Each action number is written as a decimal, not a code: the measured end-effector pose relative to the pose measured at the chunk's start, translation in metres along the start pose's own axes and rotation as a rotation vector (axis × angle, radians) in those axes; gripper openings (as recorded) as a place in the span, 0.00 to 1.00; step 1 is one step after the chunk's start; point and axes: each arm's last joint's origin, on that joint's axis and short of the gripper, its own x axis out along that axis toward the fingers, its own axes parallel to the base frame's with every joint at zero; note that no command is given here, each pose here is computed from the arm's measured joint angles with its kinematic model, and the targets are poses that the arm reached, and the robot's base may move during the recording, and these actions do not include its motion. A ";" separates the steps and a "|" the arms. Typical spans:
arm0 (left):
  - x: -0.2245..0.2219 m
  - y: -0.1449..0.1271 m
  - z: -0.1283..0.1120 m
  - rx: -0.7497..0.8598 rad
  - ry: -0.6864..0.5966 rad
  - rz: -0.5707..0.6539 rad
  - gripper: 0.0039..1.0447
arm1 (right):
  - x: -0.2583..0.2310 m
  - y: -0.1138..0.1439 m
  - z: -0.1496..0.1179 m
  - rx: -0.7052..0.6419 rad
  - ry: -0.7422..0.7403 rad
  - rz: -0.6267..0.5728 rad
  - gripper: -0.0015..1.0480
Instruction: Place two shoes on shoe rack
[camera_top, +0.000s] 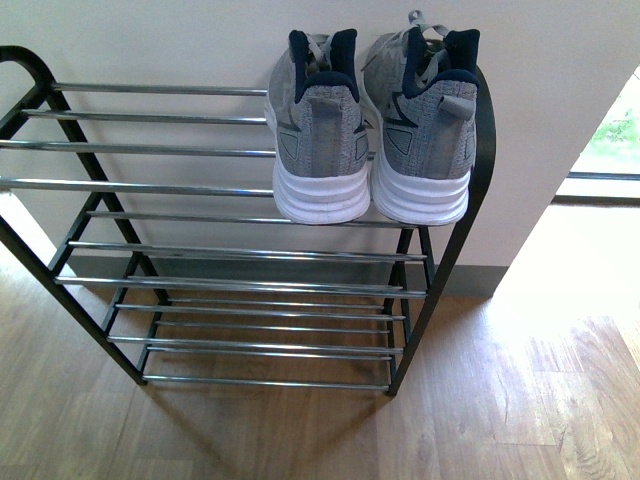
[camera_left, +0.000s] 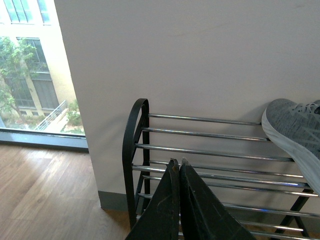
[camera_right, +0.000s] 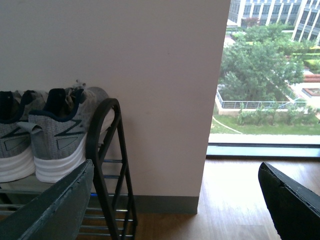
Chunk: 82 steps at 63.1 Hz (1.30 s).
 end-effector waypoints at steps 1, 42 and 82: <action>-0.001 0.000 0.000 0.000 -0.001 0.000 0.01 | 0.000 0.000 0.000 0.000 0.000 0.000 0.91; -0.019 0.000 0.002 0.000 -0.010 0.000 0.01 | 0.000 0.000 0.000 0.000 0.000 0.000 0.91; -0.033 0.000 -0.002 0.000 0.009 0.002 0.01 | 0.000 0.000 0.000 0.000 0.000 0.001 0.91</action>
